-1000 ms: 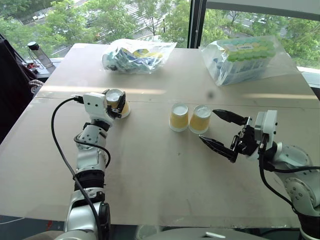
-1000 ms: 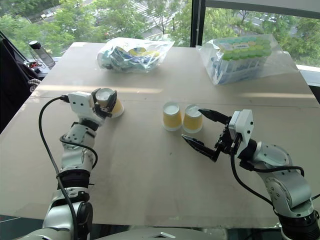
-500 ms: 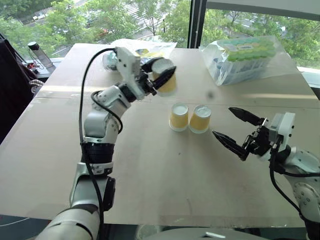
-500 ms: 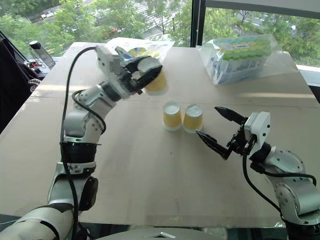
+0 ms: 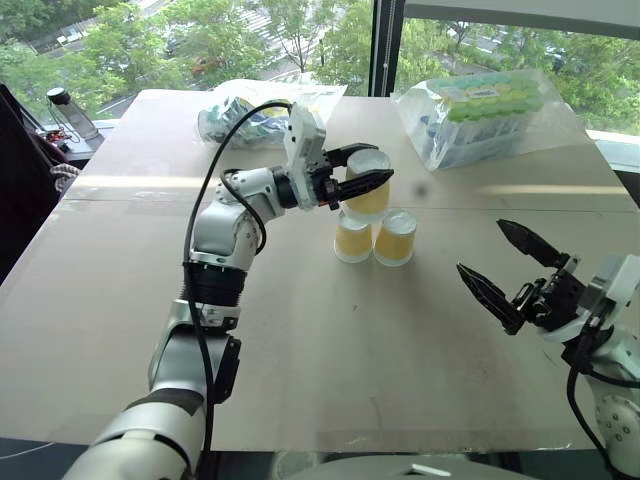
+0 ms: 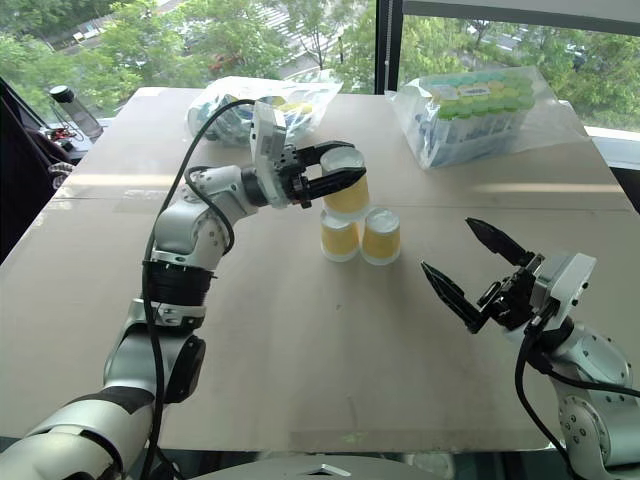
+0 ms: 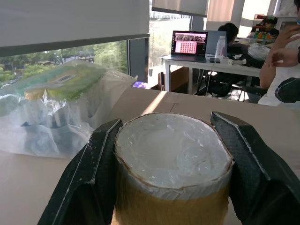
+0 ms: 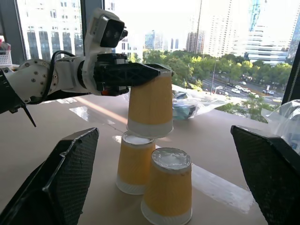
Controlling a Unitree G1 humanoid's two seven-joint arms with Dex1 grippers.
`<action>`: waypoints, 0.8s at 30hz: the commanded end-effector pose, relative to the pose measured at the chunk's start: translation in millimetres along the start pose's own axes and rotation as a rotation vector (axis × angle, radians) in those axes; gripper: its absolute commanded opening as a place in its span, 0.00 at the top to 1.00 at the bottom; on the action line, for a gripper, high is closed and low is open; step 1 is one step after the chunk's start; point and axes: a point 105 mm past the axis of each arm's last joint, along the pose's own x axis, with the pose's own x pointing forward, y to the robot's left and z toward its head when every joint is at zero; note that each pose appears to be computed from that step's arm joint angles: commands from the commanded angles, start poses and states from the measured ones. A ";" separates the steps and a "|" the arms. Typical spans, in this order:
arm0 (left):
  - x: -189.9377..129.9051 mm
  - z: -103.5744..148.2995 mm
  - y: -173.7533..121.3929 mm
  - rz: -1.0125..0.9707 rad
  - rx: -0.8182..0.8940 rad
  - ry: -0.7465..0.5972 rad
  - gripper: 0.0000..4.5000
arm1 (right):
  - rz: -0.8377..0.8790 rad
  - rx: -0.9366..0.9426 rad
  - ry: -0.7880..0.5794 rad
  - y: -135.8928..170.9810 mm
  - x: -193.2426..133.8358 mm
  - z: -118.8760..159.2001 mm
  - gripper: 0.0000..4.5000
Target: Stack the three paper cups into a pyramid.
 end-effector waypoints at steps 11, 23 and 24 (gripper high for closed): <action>19.3 -3.3 -7.6 -0.067 0.036 -0.008 0.46 | 0.001 -0.041 -0.046 3.2 4.1 14.9 0.00; 18.1 4.0 -6.0 -0.054 0.033 -0.062 0.02 | 0.002 -0.042 -0.050 1.7 2.7 13.8 0.00; 17.7 6.3 -5.7 -0.050 0.037 -0.071 0.02 | 0.002 -0.042 -0.050 1.5 2.5 13.6 0.00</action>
